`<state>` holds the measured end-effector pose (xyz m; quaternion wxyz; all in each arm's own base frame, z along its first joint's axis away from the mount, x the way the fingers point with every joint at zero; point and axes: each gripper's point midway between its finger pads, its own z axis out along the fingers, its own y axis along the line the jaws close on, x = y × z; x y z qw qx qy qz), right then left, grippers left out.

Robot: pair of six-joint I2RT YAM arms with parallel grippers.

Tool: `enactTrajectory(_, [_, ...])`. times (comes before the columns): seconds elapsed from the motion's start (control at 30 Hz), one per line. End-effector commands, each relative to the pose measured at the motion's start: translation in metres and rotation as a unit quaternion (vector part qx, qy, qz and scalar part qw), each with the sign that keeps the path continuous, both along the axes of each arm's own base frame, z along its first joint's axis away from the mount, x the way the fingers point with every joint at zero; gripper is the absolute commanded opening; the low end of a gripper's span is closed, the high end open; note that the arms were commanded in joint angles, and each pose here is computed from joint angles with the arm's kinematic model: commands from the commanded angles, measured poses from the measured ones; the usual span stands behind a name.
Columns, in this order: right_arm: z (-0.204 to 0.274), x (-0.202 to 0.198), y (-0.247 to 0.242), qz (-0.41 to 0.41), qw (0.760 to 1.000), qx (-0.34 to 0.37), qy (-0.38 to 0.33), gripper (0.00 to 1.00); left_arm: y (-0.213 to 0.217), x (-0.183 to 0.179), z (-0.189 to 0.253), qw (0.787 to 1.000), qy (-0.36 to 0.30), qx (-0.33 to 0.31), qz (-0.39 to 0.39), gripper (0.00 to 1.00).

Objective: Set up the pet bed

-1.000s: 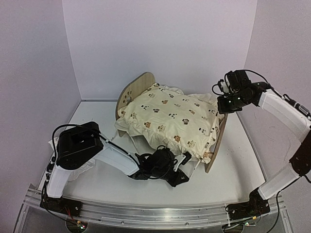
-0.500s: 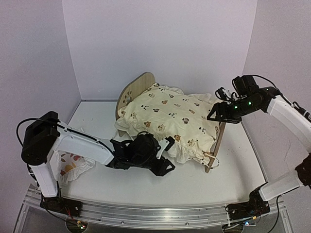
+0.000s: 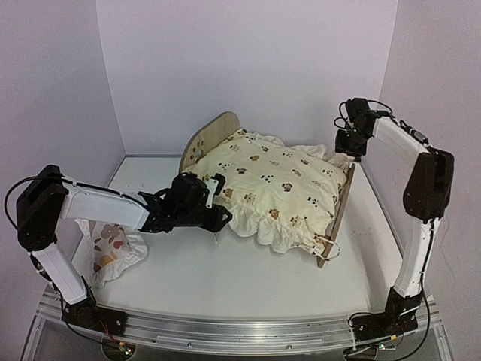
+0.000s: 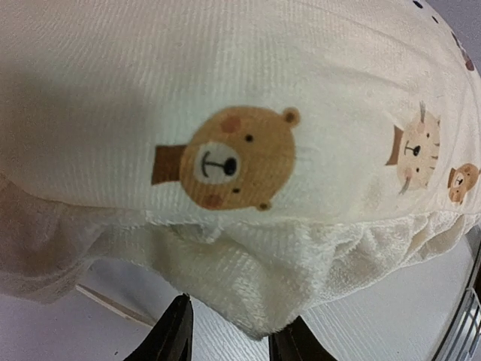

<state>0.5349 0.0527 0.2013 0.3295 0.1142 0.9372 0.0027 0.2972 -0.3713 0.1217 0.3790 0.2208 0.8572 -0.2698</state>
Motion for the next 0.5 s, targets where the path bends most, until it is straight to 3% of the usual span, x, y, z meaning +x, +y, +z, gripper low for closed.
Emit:
enactTrajectory(0.0, [-0.01, 0.055, -0.034, -0.039, 0.999, -0.013, -0.032, 0.37, -0.014, 0.016, 0.007, 1.0, -0.012, -0.019, -0.005, 0.34])
enactTrajectory(0.17, [-0.059, 0.082, -0.036, 0.005, 1.0, 0.014, -0.004, 0.28, -0.017, 0.031, 0.002, 1.0, -0.015, -0.011, 0.0, 0.31])
enactTrajectory(0.47, [-0.09, 0.058, 0.003, 0.104, 0.982, 0.137, 0.078, 0.14, -0.008, 0.062, -0.016, 1.0, -0.001, -0.018, 0.015, 0.29])
